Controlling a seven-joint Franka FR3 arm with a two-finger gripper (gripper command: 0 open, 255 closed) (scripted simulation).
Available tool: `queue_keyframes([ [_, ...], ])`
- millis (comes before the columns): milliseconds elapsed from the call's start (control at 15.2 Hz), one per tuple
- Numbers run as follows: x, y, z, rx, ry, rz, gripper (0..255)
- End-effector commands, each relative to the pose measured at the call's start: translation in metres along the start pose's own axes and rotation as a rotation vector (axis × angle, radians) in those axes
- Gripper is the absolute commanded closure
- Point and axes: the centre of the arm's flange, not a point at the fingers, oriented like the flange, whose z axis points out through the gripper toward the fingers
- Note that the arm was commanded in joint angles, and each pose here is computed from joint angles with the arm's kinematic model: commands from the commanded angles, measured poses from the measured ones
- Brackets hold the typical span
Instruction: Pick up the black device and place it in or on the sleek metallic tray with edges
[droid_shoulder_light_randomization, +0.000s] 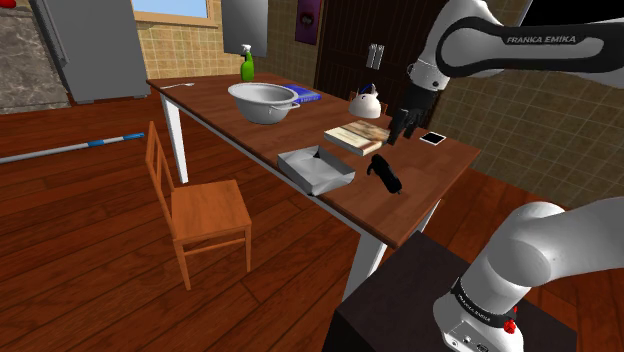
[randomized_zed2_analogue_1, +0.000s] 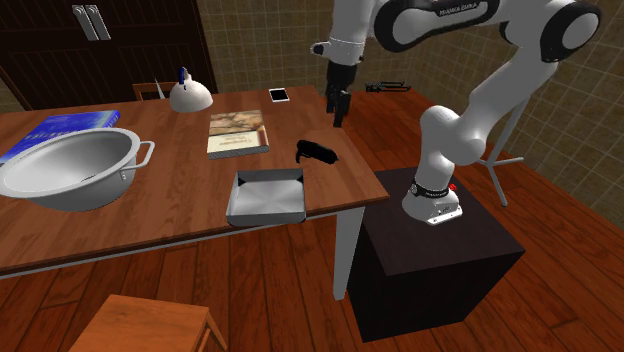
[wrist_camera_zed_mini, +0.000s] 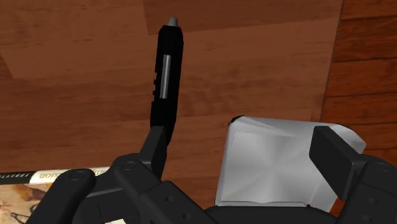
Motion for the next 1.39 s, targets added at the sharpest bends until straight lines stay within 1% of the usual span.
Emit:
queue_keyframes([
  [0,0.006,0.012,0.022,-0.007,-0.003,0.029,0],
  [462,0.018,0.062,0.092,-0.03,-0.017,0.123,0],
  [924,0.017,0.063,0.129,-0.03,-0.017,0.123,0],
  [1320,0.017,0.064,0.132,-0.03,-0.017,0.123,0],
])
